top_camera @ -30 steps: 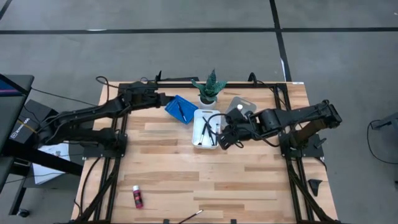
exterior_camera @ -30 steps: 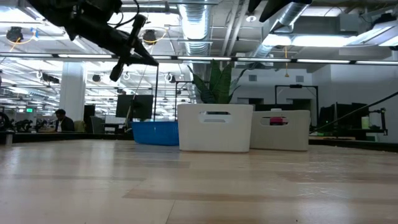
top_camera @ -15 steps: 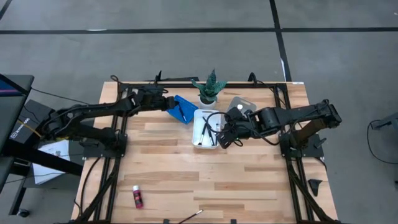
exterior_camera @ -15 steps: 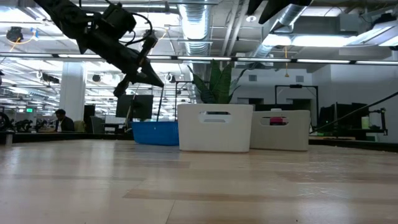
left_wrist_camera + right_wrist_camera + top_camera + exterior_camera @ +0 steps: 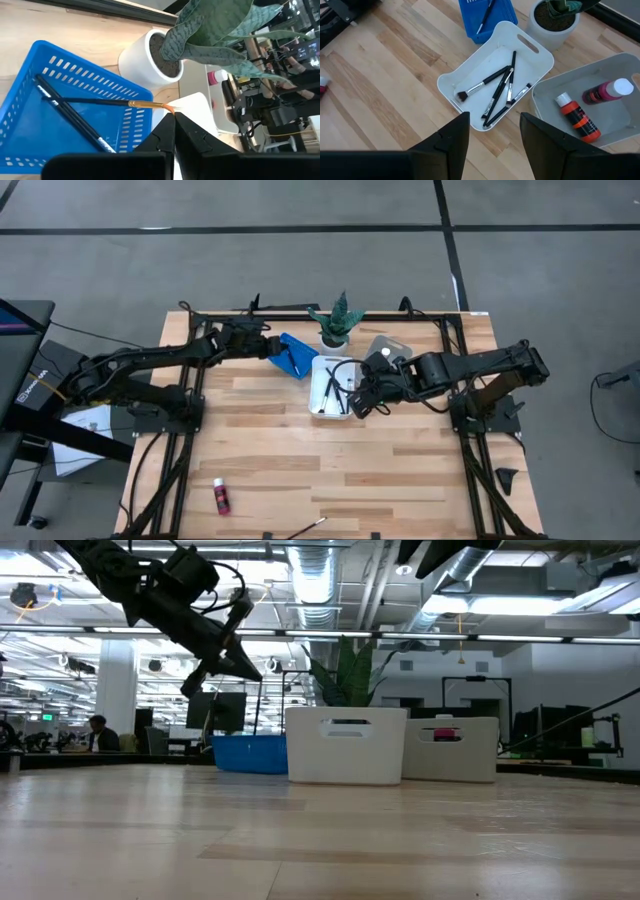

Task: Pick & Place Paint Supplies
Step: Put the small gold paint brush into the blue bin

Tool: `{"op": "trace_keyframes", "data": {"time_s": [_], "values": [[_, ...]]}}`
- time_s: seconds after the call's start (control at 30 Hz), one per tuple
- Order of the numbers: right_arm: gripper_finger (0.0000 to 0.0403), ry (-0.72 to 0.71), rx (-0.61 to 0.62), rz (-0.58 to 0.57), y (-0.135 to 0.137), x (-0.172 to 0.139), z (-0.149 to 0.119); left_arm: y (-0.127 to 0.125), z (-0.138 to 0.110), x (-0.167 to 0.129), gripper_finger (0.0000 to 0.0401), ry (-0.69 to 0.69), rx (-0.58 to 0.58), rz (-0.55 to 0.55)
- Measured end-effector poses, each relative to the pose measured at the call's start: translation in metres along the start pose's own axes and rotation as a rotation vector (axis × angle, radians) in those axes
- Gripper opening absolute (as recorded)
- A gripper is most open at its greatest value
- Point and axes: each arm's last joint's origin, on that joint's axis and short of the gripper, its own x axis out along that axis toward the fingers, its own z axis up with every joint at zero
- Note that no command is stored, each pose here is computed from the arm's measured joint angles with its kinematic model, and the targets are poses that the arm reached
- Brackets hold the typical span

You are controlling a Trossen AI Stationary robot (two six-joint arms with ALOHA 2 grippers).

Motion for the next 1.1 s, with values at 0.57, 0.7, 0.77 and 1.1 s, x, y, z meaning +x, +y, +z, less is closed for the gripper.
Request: {"op": "trace_keyframes", "data": {"time_s": [0.57,0.7,0.77,1.1], "values": [[0.0170,0.001,-0.002,0.002,0.000,0.000,0.000,0.005,-0.004,0.000,0.0000,0.040,0.018,0.049],[0.0170,0.002,-0.002,0.003,0.000,0.000,-0.001,0.003,-0.006,0.000,0.0002,0.047,0.023,0.043],[0.0170,0.003,-0.002,0.004,0.000,0.000,-0.001,0.002,-0.007,0.000,0.0008,0.051,0.026,0.040],[0.0170,0.003,-0.002,0.004,0.000,0.000,-0.001,-0.003,-0.013,0.001,0.0077,0.070,0.036,0.017]]}}
